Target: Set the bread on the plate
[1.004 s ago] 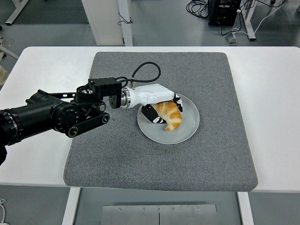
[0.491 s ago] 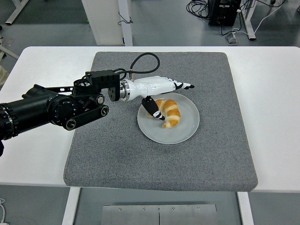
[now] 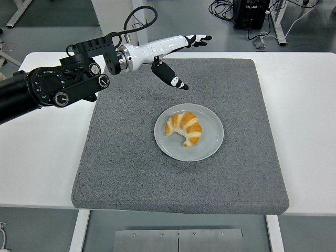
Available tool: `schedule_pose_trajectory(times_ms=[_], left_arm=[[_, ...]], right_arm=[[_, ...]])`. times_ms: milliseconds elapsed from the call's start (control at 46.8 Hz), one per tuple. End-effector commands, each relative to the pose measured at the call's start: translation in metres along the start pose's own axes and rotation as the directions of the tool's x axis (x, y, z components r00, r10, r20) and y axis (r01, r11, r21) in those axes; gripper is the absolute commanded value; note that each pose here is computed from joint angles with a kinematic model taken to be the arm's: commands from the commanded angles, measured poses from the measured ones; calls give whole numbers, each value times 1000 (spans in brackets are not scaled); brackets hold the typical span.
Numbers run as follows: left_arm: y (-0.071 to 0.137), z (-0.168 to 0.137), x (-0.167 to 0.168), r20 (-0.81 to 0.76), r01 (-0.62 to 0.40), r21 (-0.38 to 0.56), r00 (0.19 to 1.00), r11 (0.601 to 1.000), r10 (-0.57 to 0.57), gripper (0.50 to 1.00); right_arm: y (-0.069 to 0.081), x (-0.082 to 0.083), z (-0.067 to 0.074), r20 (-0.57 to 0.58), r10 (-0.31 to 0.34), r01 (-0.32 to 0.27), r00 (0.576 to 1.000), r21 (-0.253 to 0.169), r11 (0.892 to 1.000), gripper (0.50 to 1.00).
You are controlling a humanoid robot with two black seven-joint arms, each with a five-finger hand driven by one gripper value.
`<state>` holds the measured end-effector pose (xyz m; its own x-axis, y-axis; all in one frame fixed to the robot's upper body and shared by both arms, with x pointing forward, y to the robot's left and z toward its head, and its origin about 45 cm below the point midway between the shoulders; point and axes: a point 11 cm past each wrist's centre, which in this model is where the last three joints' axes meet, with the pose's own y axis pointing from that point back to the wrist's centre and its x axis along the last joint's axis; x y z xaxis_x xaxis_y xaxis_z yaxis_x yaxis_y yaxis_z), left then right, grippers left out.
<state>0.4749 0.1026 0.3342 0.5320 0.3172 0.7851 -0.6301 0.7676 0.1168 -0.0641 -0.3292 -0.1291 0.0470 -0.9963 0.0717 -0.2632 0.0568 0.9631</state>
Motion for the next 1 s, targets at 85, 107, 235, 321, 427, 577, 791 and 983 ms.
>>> schedule_pose_trajectory(times_ms=[85,107,235,321,427,577,791,983], left_arm=[[11,-7,35,-158,-142,14,977,990,143,972],[12,-8,40,-183,-167,16,969,986,167,972],[22,-31,61,-265,-274,80,921,958,285,972],[27,-46,66,-338,-331,125,872,935,354,974],[22,-58,60,-431,-352,169,814,921,390,974],[18,-77,52,-574,-391,238,681,889,454,974],[27,-98,55,-698,-447,293,504,845,508,974],[38,-119,40,-783,-438,353,345,827,517,974]], right_arm=[[0,0,0,0,0,0,1000,0,1000,1000],[0,0,-1,-1,1,-1,1000,1,1000,1000],[0,0,-1,0,0,0,1000,1,1000,1000],[0,0,-1,-1,1,-1,1000,1,1000,1000],[0,0,-1,0,0,0,1000,1,1000,1000],[0,0,0,0,0,0,1000,0,1000,1000],[0,0,0,0,0,0,1000,0,1000,1000],[0,0,0,0,0,0,1000,0,1000,1000]])
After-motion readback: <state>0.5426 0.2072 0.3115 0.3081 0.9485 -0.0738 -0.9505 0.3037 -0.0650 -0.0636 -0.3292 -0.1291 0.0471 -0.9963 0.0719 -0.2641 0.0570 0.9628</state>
